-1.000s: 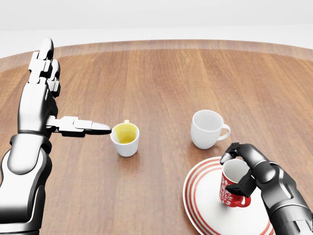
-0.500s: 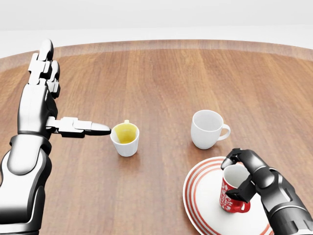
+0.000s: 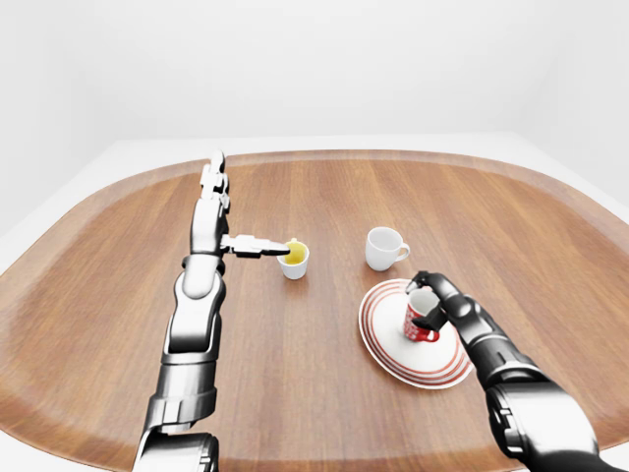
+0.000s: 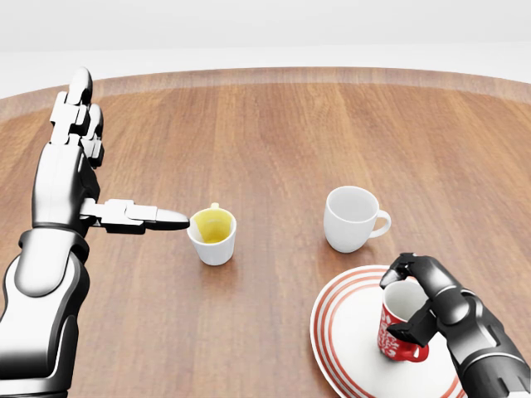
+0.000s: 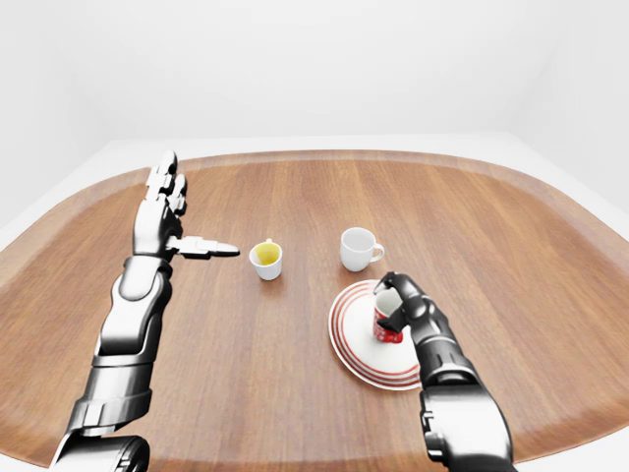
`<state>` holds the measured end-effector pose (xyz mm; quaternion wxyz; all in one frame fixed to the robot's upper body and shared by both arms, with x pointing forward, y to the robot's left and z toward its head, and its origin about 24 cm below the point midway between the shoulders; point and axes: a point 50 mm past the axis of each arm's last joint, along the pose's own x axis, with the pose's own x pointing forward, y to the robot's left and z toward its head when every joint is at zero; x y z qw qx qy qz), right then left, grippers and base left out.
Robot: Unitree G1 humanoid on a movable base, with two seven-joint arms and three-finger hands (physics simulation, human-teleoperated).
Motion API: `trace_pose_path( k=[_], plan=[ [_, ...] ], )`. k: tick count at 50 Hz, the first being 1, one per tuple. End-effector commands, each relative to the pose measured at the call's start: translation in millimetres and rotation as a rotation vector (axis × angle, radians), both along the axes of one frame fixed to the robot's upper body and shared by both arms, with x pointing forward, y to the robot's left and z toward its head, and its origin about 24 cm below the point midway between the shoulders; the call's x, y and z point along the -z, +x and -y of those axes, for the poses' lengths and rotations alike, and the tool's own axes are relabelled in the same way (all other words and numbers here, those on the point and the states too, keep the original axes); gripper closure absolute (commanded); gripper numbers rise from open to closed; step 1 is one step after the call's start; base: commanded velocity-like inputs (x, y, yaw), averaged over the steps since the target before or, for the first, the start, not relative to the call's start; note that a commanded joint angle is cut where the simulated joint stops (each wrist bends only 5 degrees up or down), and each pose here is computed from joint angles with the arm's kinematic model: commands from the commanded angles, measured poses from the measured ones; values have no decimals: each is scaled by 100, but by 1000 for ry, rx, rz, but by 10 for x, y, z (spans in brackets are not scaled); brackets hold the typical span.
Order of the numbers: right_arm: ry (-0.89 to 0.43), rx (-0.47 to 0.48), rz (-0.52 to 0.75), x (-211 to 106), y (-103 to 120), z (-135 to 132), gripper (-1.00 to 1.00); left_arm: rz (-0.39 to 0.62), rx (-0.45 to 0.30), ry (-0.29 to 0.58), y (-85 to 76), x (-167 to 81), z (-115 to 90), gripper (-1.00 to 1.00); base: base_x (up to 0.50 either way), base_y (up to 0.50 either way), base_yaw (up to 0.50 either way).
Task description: Pick up the red mug and put it on the plate
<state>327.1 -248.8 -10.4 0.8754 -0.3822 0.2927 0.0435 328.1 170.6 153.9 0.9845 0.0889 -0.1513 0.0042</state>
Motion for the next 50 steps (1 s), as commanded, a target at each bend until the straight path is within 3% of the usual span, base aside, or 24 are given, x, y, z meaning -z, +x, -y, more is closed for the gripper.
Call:
trace_pose_path(
  k=[1, 28, 29, 30, 31, 50],
  plan=[
    [-56, 50, 89, -53, 28, 27, 100, 0, -1, -2, 4, -2, -2, -100, 0, 0, 0],
    [-49, 58, 104, -55, 15, 48, 100, 31, 7, 1, -10, -75, 24, -100, 0, 0, 0],
    [-49, 59, 102, -50, 11, 50, -17, 26, 5, 2, -7, -65, 20, -100, 0, 0, 0],
    [-50, 60, 100, -48, 9, 51, -77, 26, 5, 2, -7, -64, 19, -100, 0, 0, 0],
    [-49, 60, 99, -49, 11, 50, -100, 28, 5, 1, -10, -67, 19, -100, 0, 0, 0],
    [-55, 61, 95, -61, 16, 62, -100, 34, 0, -2, -20, -83, -14, -100, 0, 0, 0]
  ],
)
